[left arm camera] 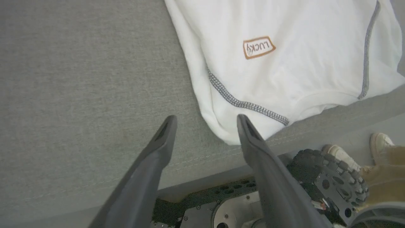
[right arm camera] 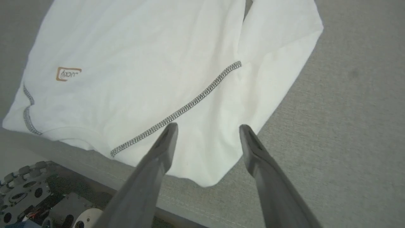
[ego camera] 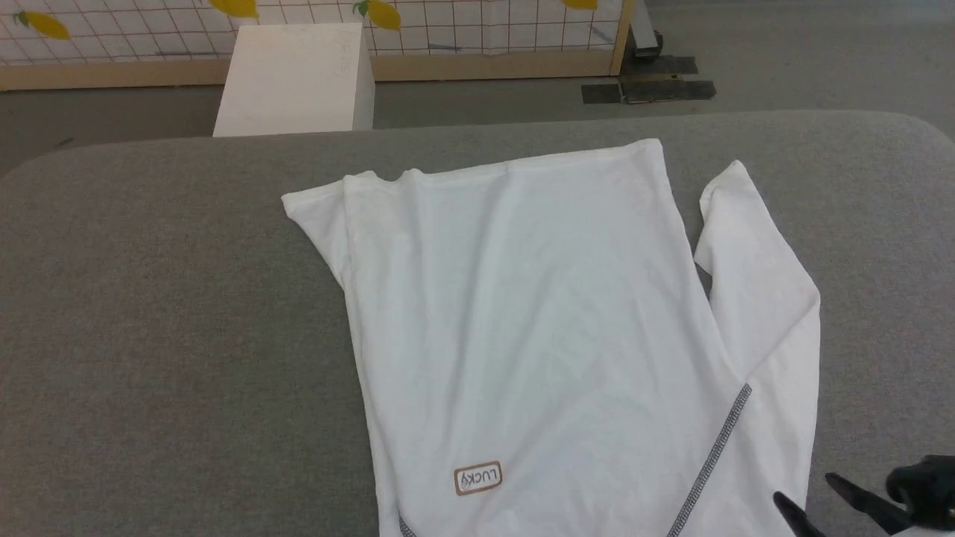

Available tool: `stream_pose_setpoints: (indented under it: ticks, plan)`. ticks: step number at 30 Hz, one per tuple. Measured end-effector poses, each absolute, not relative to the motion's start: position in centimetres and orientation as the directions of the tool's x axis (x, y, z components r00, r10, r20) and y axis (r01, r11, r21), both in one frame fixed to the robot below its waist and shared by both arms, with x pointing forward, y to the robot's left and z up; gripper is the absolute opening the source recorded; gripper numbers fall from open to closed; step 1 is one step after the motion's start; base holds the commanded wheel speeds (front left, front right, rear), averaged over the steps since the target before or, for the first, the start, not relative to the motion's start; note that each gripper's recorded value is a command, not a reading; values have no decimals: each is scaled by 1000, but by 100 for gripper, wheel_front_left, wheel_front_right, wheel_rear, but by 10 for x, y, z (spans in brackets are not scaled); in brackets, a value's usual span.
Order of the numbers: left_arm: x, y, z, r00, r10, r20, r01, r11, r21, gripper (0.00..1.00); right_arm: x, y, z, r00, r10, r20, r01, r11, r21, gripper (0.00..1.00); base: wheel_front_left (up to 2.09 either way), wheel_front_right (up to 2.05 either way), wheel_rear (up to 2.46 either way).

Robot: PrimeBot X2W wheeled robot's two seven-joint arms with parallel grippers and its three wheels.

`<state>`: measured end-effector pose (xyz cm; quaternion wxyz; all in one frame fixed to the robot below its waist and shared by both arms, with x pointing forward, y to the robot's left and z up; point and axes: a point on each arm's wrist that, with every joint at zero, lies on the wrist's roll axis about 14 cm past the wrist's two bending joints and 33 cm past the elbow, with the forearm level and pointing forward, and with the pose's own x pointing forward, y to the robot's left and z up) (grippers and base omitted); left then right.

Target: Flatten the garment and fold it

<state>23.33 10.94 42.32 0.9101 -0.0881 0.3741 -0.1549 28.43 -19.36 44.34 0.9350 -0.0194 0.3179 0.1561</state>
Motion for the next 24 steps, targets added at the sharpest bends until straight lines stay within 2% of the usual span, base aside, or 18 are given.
stream_pose_setpoints:
  ticks: [3, 5, 8, 12, 15, 19, 24]
  plan:
    - [262, 138, 457, 826, -228, -516, 132, 967, -217, 100, 294, -204, 464, 811, 241, -533, -245, 967, 65, 100, 0, 0, 0]
    - [285, 157, 487, 924, -132, -358, 82, 985, -152, 100, 306, -214, 485, 880, 190, -435, -188, 981, 49, 100, 0, 0, 0]
    - [308, 166, 528, 991, -31, -128, 10, 987, -162, 100, 322, -220, 513, 949, 135, -287, -138, 990, 7, 100, 0, 0, 0]
    - [323, 169, 547, 997, 70, 35, -61, 976, -209, 100, 334, -223, 535, 990, 76, -118, -78, 997, -13, 100, 0, 0, 0]
    - [326, 168, 538, 993, 111, 42, -99, 967, -234, 100, 335, -227, 538, 999, 21, -43, -21, 1000, -6, 100, 0, 0, 0]
    - [335, 161, 522, 997, 77, 18, -72, 976, -206, 100, 337, -221, 531, 1000, -6, -11, 6, 999, 32, 100, 0, 0, 0]
    - [379, 163, 545, 997, 11, 77, -3, 994, -108, 100, 350, -209, 525, 1000, 18, -10, -17, 999, 52, 100, 0, 0, 0]
